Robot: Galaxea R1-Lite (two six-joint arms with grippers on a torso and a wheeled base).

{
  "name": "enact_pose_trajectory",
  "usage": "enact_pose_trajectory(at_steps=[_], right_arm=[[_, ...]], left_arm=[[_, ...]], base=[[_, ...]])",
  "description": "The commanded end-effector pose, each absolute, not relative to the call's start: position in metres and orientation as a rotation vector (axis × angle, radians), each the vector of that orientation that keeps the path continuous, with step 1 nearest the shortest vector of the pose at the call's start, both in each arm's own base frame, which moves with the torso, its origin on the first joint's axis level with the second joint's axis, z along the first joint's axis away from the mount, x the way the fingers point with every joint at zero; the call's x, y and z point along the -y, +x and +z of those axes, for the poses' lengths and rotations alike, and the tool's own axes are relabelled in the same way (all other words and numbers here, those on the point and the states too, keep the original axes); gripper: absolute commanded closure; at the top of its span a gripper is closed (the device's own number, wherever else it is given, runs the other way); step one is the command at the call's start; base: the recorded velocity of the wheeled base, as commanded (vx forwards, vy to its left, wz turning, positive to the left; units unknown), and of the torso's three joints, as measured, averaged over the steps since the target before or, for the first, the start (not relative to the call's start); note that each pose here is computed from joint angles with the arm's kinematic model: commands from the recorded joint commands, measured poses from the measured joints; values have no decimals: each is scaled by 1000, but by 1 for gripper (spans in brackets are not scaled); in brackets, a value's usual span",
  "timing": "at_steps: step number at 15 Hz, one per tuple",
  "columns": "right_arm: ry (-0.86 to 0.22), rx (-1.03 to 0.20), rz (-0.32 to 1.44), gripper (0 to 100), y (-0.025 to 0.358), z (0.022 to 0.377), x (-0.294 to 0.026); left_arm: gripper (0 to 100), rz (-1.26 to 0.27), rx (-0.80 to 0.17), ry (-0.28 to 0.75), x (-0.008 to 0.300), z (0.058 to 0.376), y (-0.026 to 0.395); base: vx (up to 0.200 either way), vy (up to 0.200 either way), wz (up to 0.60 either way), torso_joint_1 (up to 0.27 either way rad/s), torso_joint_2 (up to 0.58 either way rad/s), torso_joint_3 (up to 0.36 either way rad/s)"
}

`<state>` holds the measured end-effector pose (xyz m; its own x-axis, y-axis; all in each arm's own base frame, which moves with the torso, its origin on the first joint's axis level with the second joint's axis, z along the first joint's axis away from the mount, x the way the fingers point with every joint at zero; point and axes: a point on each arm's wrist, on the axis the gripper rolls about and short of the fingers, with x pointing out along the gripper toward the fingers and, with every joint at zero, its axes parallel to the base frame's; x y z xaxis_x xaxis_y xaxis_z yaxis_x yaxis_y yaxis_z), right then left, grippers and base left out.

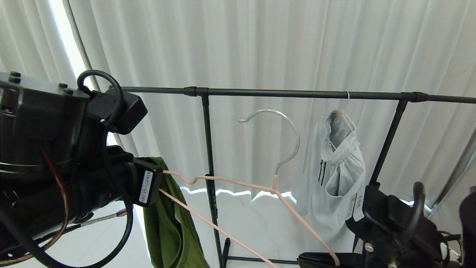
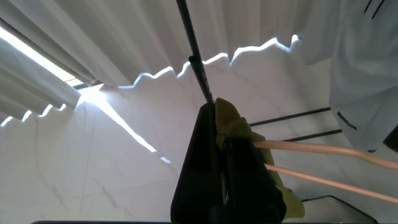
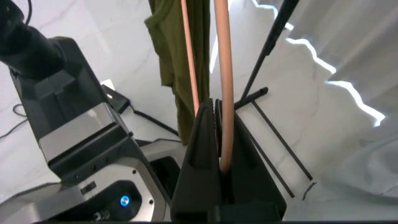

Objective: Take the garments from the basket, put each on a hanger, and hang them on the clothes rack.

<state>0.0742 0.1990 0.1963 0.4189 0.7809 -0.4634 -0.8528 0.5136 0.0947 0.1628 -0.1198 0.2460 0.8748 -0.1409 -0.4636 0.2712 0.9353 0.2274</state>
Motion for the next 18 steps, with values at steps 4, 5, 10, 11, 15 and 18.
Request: enact_pose_trajectory(at_steps=[4, 5, 10, 11, 15, 18], right_arm=[[-193, -532, 1019, 100, 82, 178, -220], [-195, -542, 1016, 100, 83, 174, -224], [-147, -591, 993, 100, 91, 167, -248], [-146, -595, 989, 100, 92, 166, -250], [-135, -613, 988, 100, 94, 163, -261], [-103, -631, 994, 100, 92, 163, -275]], left_arm=[[100, -332, -416, 297, 132, 253, 142], [100, -356, -410, 299, 135, 253, 139], [100, -465, -383, 220, 152, 263, 121], [100, -476, -381, 222, 153, 263, 119], [100, -509, -365, 215, 159, 266, 115], [100, -539, -352, 211, 164, 269, 112]], base=[[0, 0, 0, 0, 0, 0], [0, 0, 0, 0, 0, 0], [0, 0, 0, 0, 0, 0], [0, 0, 0, 0, 0, 0], [0, 0, 0, 0, 0, 0], [0, 0, 0, 0, 0, 0]])
